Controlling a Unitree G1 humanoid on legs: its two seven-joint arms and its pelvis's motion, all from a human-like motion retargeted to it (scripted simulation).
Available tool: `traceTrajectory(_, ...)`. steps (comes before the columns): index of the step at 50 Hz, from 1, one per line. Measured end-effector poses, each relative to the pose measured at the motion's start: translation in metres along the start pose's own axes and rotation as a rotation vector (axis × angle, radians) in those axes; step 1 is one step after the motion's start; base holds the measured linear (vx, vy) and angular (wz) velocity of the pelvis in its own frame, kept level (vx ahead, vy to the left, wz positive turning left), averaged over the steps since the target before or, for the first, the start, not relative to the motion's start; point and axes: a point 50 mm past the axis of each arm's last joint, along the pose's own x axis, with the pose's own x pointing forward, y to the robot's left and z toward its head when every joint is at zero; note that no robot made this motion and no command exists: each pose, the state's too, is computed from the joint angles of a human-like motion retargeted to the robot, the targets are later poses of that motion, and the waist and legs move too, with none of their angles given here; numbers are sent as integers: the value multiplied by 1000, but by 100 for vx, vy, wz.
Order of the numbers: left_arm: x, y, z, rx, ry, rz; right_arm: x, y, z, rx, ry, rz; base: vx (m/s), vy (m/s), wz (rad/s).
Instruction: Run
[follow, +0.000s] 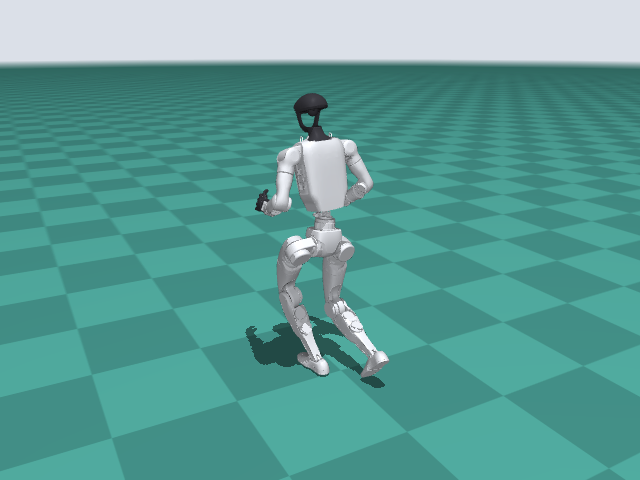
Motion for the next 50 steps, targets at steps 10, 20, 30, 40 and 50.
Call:
traceTrajectory(10,7,-10,-43,115,189,27,21,17,12,-66,-44,60,9,2,-45)
traceTrajectory(20,21,11,21,-47,-123,81,-3,-3,20,-5,-92,39,4,-4,-17)
traceTrajectory(30,14,31,7,-70,-22,217,31,-43,63,-127,-275,-202,2,-1,-9)
traceTrajectory(40,-23,19,-10,-39,75,92,3,-4,38,-4,-186,24,12,8,19)
traceTrajectory(50,17,28,7,71,-43,216,8,-9,54,-29,-251,-26,5,3,-25)
